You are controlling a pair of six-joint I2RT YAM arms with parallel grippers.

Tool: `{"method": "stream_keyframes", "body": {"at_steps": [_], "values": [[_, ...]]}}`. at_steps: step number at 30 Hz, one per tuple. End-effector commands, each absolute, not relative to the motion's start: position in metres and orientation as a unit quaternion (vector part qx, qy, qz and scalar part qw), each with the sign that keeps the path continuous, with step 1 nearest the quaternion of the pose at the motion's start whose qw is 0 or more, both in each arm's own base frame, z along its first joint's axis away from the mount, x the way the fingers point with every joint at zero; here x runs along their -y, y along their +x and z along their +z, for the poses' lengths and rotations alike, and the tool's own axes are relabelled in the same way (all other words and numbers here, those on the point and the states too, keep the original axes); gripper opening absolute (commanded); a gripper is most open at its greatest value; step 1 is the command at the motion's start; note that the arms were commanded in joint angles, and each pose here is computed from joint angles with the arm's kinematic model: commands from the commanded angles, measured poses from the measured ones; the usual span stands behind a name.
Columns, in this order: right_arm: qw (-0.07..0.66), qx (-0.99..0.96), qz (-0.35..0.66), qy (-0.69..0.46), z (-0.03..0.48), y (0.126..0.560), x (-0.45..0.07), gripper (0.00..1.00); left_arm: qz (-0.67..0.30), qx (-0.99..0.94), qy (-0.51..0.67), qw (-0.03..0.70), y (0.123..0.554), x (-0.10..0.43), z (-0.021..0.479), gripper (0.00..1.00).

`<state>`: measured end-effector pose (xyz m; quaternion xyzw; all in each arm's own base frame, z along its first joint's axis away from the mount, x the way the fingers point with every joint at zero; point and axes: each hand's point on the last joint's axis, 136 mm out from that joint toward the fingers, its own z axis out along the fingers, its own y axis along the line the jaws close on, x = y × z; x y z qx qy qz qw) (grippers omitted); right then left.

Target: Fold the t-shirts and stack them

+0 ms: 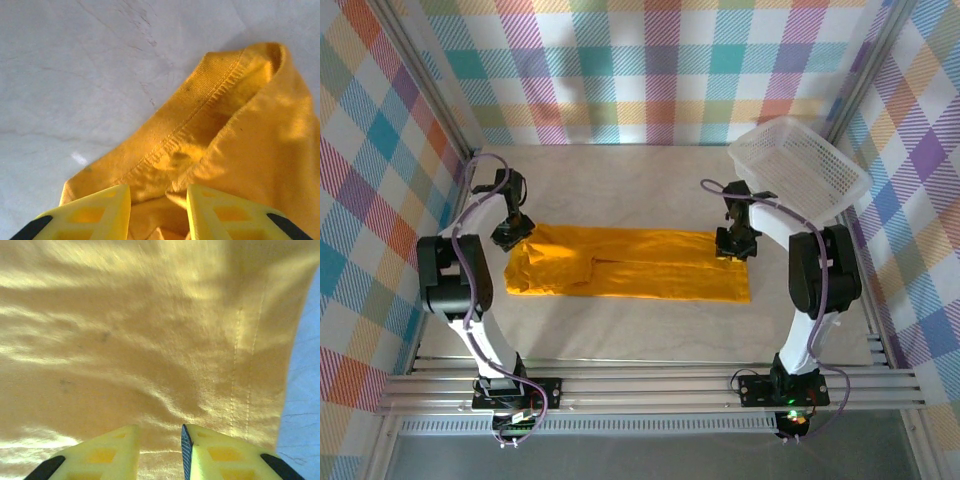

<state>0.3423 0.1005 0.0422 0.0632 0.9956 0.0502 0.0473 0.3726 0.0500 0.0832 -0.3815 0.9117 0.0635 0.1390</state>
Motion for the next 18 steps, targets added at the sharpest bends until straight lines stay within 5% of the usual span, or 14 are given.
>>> {"method": "stream_keyframes", "body": {"at_steps": [1,8,18], "values": [[0.092,-0.994,0.043,0.037,0.067,0.363,-0.097,0.29,0.037,-0.894,-0.424,0.14,0.336,-0.023,0.109,0.32],[0.049,-0.998,0.026,0.02,0.039,0.391,-0.104,0.25,-0.034,-0.852,-0.519,0.057,0.325,0.036,0.053,0.24],[-0.042,-0.994,-0.03,0.094,0.012,0.342,-0.091,0.21,0.015,-0.856,-0.517,0.007,0.425,0.0,0.009,0.2]]}}
